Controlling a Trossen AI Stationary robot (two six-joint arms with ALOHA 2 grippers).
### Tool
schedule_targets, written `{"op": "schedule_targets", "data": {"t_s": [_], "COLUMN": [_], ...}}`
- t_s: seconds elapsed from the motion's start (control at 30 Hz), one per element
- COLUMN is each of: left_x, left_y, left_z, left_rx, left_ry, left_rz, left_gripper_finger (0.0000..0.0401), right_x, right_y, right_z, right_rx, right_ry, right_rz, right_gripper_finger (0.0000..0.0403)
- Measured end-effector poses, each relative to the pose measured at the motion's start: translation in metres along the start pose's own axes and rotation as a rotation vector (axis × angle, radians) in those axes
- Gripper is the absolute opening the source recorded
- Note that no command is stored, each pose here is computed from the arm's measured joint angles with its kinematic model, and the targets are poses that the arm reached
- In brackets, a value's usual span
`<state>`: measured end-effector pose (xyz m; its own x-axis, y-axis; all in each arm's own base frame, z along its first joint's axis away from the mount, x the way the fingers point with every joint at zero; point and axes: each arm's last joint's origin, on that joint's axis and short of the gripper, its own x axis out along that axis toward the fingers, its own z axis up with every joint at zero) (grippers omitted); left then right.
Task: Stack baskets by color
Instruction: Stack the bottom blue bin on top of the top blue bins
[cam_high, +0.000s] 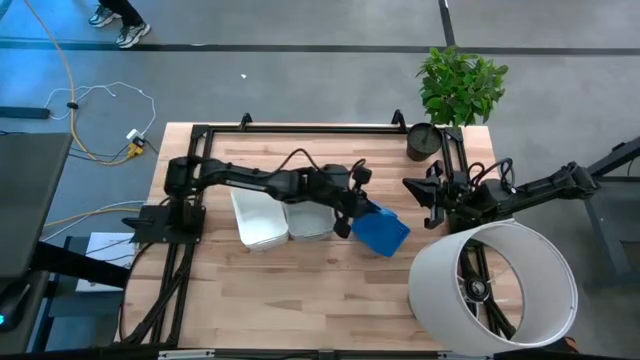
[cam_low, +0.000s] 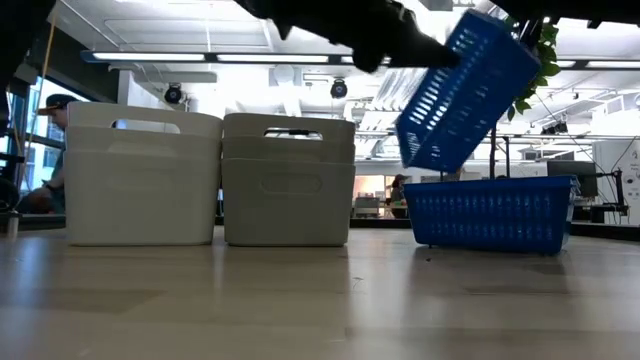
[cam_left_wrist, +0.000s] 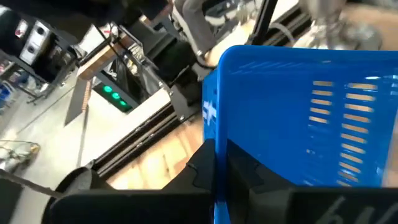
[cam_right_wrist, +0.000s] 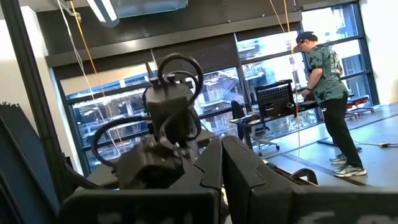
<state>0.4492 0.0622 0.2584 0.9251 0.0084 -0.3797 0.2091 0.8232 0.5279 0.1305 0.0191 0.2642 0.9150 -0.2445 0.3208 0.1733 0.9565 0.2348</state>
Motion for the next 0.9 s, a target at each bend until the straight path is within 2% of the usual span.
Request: {"op": "schedule_targets", "data": {"t_s": [0.1,0.4,0.63,0.9], "left_x": [0.012,0.028,0.025,0.024], "left_y": [0.0,-0.008,-0.011,-0.015], "left_z": [-0.002,-0.019,-0.027,-0.026], "left_rx": [0.028,0.111,0.102,0.156], "left_ry": [-0.008,0.045,0.117,0.137], "left_rz": [0.011,-0.069,-0.126,-0.157], "left_gripper_finger": [0.0,0.0,0.0,0.0], "right_x": [0.0,0.0,0.0,0.0], "right_y": [0.0,-0.001,-0.001,-0.001], "right_z": [0.0,0.0,-0.001,-0.001], "right_rx": [0.001,0.004,0.0,-0.001], "right_ry": [0.0,-0.001,0.007,0.008], "right_rz": [-0.001,-0.024,-0.027,-0.027], "right_gripper_finger": [0.0,0.0,0.0,0.0]}}
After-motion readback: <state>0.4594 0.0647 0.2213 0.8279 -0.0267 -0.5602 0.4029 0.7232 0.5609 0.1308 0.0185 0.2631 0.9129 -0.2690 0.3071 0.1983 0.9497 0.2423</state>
